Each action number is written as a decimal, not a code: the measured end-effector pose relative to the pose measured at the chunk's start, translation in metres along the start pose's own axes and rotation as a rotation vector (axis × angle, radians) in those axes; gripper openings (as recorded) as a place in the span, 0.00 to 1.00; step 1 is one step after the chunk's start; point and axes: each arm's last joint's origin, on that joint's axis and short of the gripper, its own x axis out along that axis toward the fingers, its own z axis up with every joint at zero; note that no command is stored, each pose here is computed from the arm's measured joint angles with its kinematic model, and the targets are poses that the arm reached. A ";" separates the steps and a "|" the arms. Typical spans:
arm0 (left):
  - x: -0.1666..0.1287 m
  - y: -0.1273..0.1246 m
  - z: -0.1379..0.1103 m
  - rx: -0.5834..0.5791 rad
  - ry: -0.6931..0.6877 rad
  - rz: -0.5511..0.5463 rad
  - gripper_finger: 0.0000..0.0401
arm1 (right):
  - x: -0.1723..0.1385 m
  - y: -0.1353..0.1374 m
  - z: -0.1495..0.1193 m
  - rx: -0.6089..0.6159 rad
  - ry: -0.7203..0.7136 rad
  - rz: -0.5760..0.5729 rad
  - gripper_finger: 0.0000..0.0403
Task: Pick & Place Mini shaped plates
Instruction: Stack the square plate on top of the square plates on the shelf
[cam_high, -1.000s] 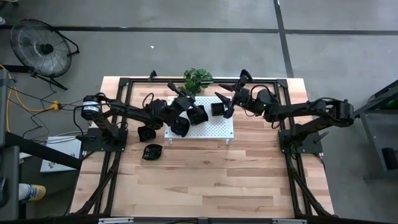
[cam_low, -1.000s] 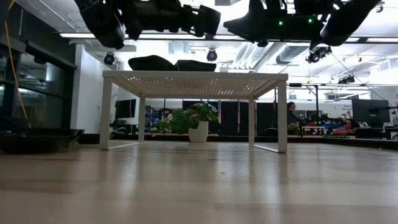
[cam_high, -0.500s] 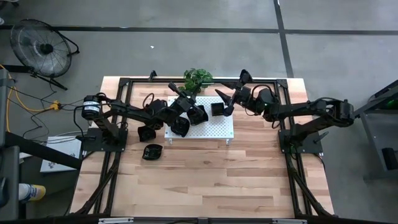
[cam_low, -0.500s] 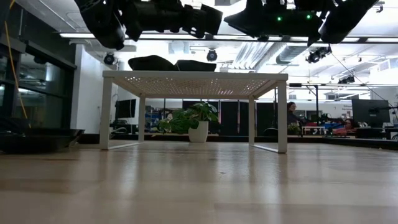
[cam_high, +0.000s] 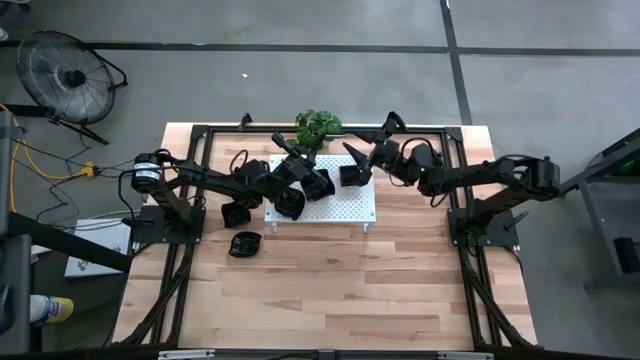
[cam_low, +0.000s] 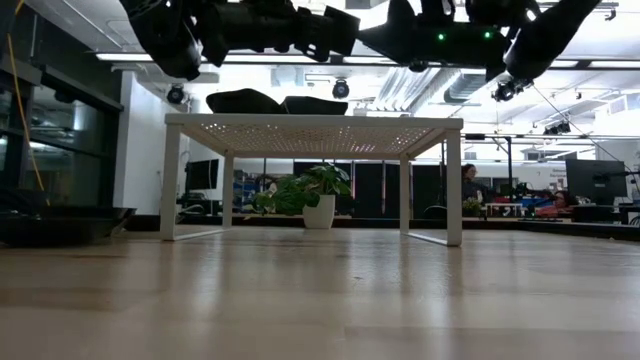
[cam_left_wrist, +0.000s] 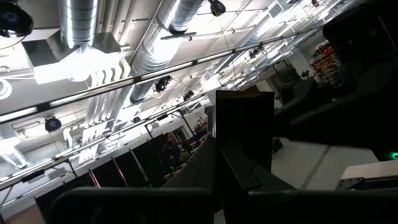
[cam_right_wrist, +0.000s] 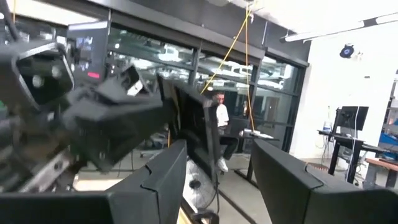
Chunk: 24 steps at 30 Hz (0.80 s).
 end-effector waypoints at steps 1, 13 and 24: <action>0.000 0.000 0.000 0.002 0.000 0.000 0.00 | 0.001 0.000 0.002 0.001 -0.009 -0.002 0.44; 0.000 0.000 0.000 0.005 -0.002 -0.006 0.00 | 0.011 0.001 0.006 0.001 0.002 0.024 0.38; 0.000 0.000 0.000 0.006 -0.001 -0.008 0.00 | 0.011 0.001 0.005 0.008 0.016 0.026 0.25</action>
